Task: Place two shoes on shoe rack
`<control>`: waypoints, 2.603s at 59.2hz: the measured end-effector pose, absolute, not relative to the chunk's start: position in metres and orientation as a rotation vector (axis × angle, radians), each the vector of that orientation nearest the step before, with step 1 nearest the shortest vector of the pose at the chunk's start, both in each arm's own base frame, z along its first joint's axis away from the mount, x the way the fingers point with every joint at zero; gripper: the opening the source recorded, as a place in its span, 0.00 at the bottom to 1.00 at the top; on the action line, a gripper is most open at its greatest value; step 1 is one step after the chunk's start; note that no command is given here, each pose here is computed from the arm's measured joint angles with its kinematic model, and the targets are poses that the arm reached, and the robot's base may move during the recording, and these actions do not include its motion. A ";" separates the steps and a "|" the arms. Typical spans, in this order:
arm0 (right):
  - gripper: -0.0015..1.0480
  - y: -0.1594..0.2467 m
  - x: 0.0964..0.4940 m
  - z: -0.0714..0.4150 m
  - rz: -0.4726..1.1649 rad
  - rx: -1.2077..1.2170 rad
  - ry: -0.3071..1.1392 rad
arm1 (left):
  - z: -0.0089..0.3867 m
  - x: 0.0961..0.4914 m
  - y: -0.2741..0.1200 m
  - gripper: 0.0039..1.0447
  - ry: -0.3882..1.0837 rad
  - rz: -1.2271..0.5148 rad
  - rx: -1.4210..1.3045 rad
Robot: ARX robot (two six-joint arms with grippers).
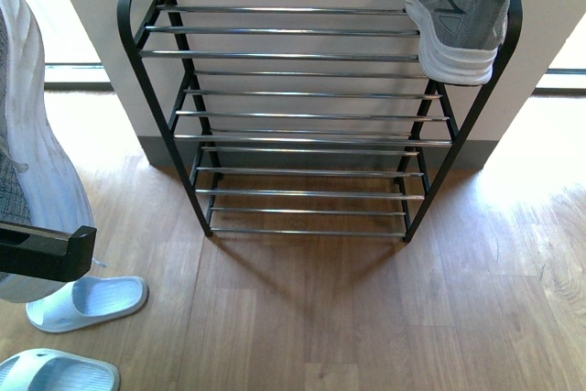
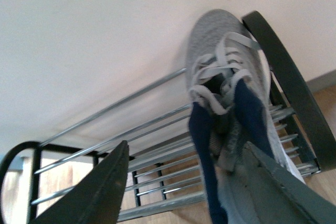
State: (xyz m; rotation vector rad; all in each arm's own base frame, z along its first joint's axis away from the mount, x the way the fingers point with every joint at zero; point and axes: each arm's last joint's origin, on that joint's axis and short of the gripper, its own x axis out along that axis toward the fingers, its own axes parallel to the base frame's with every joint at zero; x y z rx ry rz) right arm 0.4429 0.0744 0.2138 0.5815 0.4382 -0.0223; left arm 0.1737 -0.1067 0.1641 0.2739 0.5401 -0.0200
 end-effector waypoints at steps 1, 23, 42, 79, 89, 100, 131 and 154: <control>0.64 0.074 0.439 0.218 -0.007 0.577 0.430 | 0.164 0.174 -0.107 0.01 0.540 -0.020 0.274; 0.91 0.026 0.297 0.268 0.295 0.430 0.257 | 0.164 0.174 -0.107 0.01 0.540 -0.020 0.274; 0.91 -0.021 0.210 0.248 0.263 0.335 0.146 | 0.164 0.174 -0.107 0.01 0.540 -0.020 0.274; 0.19 -0.004 0.166 0.203 -0.013 0.017 0.010 | 0.164 0.174 -0.107 0.01 0.540 -0.021 0.274; 0.02 -0.001 0.155 0.194 -0.002 0.005 0.007 | 0.164 0.174 -0.107 0.01 0.540 -0.021 0.274; 0.02 -0.001 0.142 0.184 -0.003 0.005 0.009 | 0.164 0.174 -0.107 0.01 0.540 -0.021 0.274; 0.02 0.000 0.122 0.173 -0.005 0.004 -0.018 | 0.164 0.174 -0.107 0.01 0.540 -0.021 0.274; 0.02 0.000 0.112 0.173 -0.004 0.004 -0.021 | 0.164 0.174 -0.107 0.01 0.540 -0.021 0.274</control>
